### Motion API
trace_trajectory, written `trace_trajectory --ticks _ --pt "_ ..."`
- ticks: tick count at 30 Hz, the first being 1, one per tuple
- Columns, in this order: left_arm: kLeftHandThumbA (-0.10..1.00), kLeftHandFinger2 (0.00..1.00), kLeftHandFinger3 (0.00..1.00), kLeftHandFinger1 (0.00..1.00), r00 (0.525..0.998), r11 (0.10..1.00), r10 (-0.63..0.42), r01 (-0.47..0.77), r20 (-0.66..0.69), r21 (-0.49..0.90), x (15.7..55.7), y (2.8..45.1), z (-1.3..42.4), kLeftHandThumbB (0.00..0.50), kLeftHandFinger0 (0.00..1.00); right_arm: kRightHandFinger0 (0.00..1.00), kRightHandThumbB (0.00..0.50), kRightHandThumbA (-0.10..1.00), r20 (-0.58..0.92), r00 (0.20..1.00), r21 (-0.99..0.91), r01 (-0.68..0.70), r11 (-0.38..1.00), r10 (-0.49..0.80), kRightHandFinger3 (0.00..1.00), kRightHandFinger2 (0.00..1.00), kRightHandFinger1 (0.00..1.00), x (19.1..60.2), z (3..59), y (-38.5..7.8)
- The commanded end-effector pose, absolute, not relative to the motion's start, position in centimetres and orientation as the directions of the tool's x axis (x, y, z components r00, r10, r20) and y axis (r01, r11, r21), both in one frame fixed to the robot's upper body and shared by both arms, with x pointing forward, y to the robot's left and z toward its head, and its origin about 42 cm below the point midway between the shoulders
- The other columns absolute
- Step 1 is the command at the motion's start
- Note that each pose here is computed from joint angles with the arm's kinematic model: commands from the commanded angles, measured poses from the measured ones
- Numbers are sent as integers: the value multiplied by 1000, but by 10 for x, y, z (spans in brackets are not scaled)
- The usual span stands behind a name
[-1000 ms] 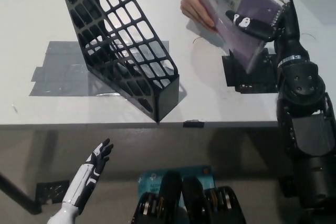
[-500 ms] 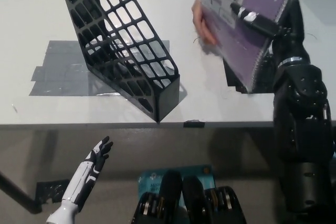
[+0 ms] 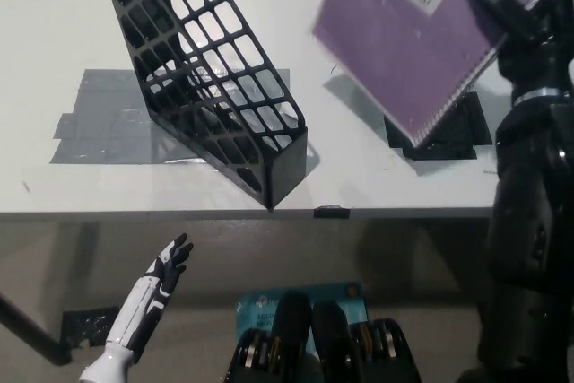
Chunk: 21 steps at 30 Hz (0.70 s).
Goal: A person hands a notebook to the robot and the robot grabs it with its right hand and places it in the magazine stand kept in the centre of the desk infront of it.
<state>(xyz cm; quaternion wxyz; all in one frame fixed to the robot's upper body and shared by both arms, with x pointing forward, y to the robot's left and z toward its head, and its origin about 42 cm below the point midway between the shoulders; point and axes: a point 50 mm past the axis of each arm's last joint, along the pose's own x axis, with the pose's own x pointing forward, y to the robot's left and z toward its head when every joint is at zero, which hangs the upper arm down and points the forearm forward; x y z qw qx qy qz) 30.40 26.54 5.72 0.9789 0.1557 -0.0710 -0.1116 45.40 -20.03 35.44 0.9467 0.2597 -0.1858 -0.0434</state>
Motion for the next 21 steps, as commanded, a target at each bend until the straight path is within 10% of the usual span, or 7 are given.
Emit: trace_trajectory --ticks 1,21 --pt "1000 1000 1000 1000 956 927 -249 188 158 324 314 273 70 500 1000 0 35 868 603 783 591 -310 745 -153 0 0 0 421 465 -177" --pt "1000 1000 1000 1000 953 925 -253 188 166 331 317 273 75 500 1000 0 18 812 631 767 616 -402 677 -118 0 0 0 396 489 -120"
